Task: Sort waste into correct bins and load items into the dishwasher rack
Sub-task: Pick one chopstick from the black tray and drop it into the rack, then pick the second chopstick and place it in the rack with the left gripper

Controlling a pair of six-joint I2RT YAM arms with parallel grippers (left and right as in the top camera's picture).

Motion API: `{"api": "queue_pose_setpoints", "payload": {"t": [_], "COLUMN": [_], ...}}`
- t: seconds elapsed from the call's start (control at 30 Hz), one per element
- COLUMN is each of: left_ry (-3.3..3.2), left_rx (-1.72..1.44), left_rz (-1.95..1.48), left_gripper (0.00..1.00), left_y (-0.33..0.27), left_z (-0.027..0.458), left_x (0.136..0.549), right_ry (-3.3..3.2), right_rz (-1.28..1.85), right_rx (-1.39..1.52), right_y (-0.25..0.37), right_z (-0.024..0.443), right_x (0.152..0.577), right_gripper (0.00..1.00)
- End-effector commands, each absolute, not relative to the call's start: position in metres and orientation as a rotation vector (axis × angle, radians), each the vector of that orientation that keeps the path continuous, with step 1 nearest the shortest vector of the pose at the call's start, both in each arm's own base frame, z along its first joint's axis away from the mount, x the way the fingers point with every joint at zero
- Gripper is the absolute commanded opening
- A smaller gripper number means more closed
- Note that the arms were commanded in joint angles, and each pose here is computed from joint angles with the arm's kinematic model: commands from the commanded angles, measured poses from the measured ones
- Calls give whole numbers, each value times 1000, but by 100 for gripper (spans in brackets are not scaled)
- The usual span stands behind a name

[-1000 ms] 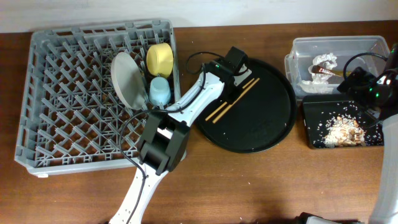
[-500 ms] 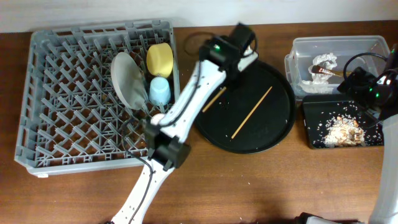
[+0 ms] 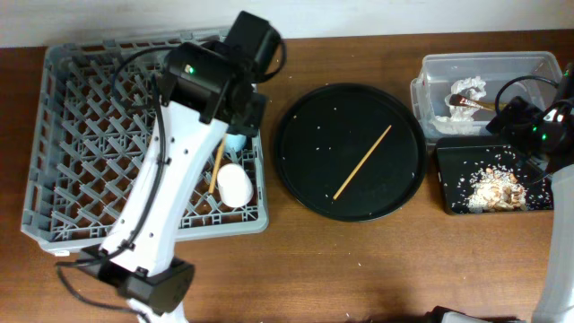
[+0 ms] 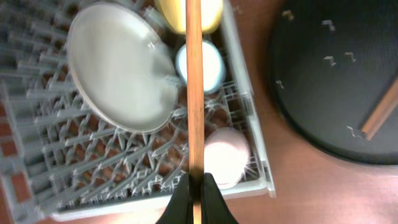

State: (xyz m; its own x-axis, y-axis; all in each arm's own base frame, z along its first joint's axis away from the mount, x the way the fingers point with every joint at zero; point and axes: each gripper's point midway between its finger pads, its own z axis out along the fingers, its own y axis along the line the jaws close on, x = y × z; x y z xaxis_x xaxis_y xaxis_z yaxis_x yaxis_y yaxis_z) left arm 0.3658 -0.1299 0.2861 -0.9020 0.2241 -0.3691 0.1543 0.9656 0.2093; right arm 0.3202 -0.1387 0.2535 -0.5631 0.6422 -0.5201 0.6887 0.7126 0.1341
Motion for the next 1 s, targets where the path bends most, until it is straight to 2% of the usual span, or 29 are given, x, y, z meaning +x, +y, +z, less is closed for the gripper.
{"api": "queue_pose_setpoints", "payload": {"t": [0.0,0.2,0.3,0.37,0.43,0.47,0.6,0.7,0.77,0.87,0.97], "left_ry": [2756,2751,2753,2752,2751,2748,2640,2542,2542,2536,2526], "left_rx": [-43,-229,-227,-211,-211,-209,36,229,369,709,885], "left_rz": [321,113,118,121,120,118,87,-101,-154,-143,-132], "left_gripper": [1,1,1,21,59,63,67,66,65,66,66], "left_y": [-91,-71,-71,-71,-71,-71,-103,-185,-237,-313,-359], "left_z": [250,159,153,153,153,153,193,218,203,148,90], "left_x": [373,420,420,421,421,422,440,437,422,400,387], "right_ry": [2334,2334,2334,2334,2334,2334,2334,2334,2334,2334,2334], "right_rz": [-123,-123,-123,-123,-123,-123,-123,-123,-123,-123,-123], "right_rx": [1020,1020,1019,1020,1019,1020,1020,1019,1020,1020,1020], "right_y": [-142,-142,-142,-142,-142,-142,-142,-142,-142,-142,-142], "right_z": [264,264,264,264,264,264,264,264,264,264,264], "right_x": [320,320,320,320,320,320,320,320,320,320,320], "right_gripper": [98,98,98,99,98,98,98,98,98,98,98]}}
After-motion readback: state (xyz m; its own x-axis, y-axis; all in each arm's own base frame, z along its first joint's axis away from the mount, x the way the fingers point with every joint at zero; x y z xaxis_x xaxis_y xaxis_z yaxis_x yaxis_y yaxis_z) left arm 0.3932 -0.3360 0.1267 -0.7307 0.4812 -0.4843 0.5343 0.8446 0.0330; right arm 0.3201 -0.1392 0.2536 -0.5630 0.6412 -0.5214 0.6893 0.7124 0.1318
